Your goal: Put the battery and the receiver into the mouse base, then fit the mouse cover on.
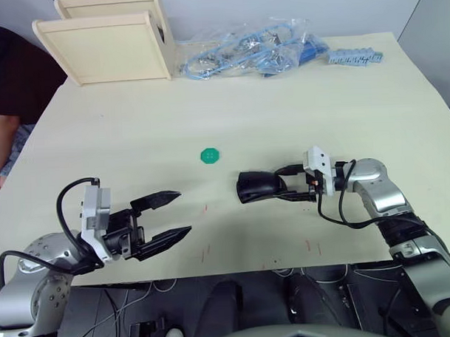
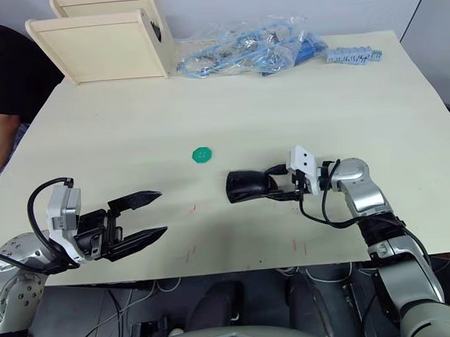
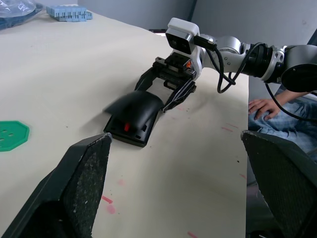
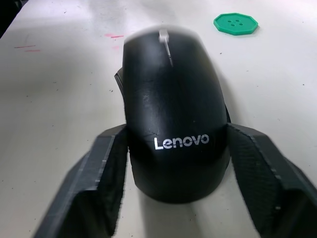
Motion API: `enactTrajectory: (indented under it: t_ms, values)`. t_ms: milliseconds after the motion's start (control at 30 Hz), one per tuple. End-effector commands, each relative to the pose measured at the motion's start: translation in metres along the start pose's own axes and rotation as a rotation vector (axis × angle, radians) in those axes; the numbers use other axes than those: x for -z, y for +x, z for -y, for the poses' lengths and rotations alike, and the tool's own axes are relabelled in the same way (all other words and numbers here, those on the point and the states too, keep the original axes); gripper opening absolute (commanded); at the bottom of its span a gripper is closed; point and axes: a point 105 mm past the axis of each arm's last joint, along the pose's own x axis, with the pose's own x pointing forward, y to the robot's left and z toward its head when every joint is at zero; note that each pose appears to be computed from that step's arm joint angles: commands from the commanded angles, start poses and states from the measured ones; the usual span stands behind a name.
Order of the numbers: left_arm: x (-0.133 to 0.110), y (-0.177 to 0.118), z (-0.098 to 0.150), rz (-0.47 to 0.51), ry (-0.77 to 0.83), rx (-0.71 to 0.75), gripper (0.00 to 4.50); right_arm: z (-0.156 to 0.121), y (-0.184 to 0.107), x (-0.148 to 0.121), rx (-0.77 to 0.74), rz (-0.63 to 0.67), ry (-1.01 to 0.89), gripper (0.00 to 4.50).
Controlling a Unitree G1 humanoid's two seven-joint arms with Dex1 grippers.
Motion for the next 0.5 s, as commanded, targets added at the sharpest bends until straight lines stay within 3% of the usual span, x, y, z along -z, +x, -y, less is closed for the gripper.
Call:
enactTrajectory:
  t_ms: [33,500]
  values:
    - [-0.0081,-0.0014,0.0007,-0.008,0.045,0.001,4.50,0.0037,-0.0001,-0.0119,0.002,0.021,-0.053,3.16]
    - [-0.0083,-0.0013,0.0000,-0.009,0.048,0.001,4.50,0.0029,0.0018,-0.0100,-0.005,0.007,-0.065,3.16]
